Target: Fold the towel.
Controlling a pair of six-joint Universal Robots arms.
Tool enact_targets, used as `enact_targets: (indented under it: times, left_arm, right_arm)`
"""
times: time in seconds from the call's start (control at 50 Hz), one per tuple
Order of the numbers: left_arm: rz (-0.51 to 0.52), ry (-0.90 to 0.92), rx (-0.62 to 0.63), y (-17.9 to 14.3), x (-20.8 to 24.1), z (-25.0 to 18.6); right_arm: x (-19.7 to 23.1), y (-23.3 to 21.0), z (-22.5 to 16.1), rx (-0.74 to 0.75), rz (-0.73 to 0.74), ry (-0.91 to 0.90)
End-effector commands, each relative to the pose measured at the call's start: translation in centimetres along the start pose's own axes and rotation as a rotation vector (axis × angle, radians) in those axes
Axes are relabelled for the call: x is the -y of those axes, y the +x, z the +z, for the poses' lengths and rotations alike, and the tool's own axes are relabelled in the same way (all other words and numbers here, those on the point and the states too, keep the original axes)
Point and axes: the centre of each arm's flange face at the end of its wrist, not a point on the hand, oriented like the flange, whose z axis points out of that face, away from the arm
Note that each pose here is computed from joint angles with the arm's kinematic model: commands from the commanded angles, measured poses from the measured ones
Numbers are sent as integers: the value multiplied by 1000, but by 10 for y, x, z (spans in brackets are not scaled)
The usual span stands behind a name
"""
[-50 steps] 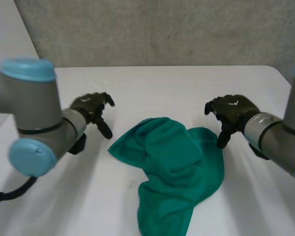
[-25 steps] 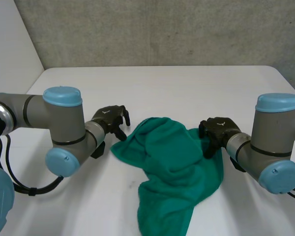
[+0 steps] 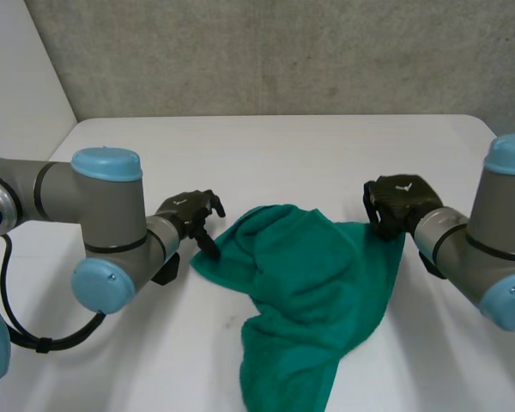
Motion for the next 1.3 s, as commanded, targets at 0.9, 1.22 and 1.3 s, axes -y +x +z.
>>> enact_targets:
  times: [0.9, 1.22, 1.3]
  left_arm:
    - [251, 999, 272, -42, 244, -107]
    - [253, 329, 158, -62, 34, -31]
    - [241, 222, 153, -63, 6, -38]
  right_arm:
    - [216, 66, -77, -415, -165, 817]
    - [24, 21, 8, -116, -158, 251]
    - [-11, 20, 15, -108, -155, 58]
